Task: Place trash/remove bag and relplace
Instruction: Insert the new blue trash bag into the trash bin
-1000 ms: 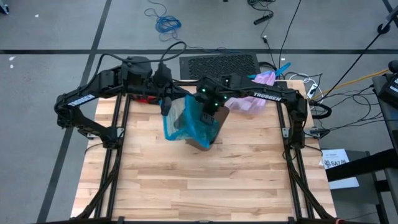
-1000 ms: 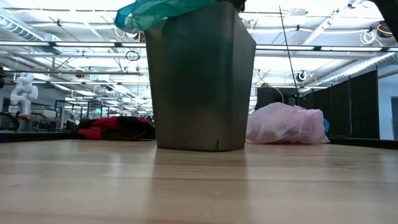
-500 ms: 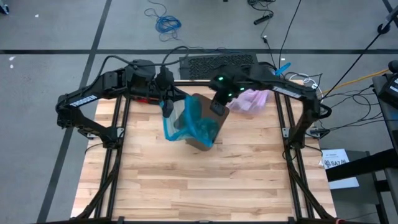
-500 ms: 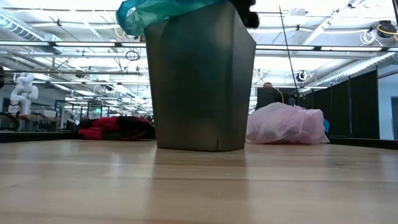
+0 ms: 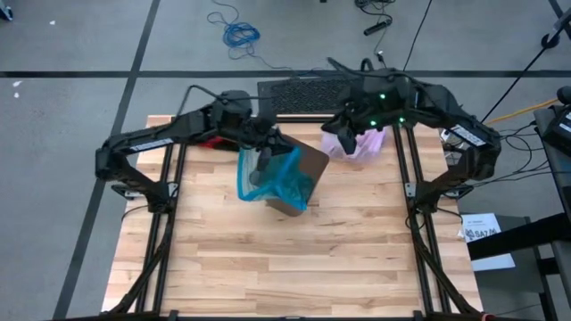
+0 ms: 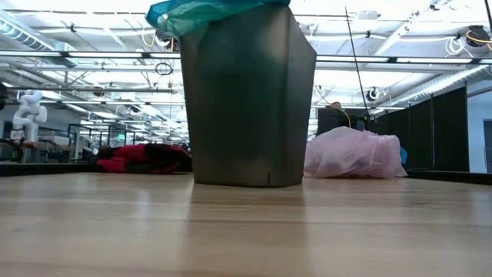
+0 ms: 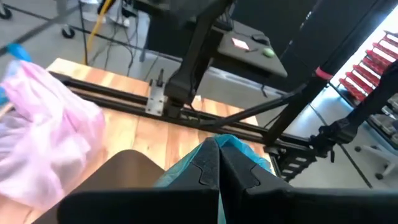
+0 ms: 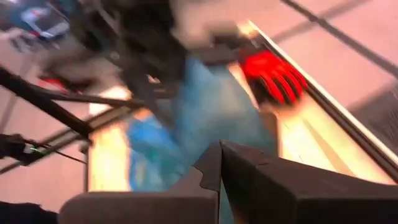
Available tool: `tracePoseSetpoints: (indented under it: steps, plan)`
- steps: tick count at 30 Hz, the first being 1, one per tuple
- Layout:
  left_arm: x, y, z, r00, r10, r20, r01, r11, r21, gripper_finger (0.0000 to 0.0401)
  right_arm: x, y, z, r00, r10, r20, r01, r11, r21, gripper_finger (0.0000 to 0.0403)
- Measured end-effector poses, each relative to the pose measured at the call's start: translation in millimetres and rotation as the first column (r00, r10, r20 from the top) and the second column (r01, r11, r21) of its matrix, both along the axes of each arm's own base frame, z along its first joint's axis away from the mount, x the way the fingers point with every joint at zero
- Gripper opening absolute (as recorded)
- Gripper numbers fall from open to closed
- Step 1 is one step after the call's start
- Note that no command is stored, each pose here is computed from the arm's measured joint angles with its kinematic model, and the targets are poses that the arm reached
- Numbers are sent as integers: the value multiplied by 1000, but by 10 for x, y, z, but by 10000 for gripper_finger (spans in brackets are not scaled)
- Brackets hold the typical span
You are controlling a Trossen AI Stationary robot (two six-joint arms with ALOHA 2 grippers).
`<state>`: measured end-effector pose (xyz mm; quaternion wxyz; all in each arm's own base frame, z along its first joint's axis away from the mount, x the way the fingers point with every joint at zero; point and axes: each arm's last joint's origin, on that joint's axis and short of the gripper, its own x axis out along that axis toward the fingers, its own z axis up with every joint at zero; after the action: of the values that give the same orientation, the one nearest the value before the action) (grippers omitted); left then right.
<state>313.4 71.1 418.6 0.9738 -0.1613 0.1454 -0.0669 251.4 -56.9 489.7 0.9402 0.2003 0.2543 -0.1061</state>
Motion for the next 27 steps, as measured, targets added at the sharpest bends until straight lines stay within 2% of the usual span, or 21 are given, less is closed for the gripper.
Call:
tracePoseSetpoints:
  steps: [5,8,11,15,19,23,27]
  plan:
    - [140,123,-121,1000,7,-11,-7,999,-35,0,168,179,71,992,56,112,-53,998,-24,0]
    - [124,170,-98,1000,19,7,-18,999,-32,0,252,235,8,997,-2,83,3,1000,-8,4]
    - [106,218,-72,999,32,27,-31,999,-27,0,227,264,-7,996,-60,63,56,997,52,23]
    - [78,284,-55,998,57,37,-56,998,-23,0,225,349,-2,993,-93,69,82,987,141,77]
    - [57,352,-65,993,117,24,-116,993,-14,0,338,535,-61,992,-113,56,107,989,107,151]
    - [34,431,-65,985,169,24,-169,986,-6,0,496,666,-178,968,-248,36,244,966,81,216]
    - [16,481,-66,981,192,22,-191,981,-4,0,659,720,-299,943,-332,19,327,938,113,253]
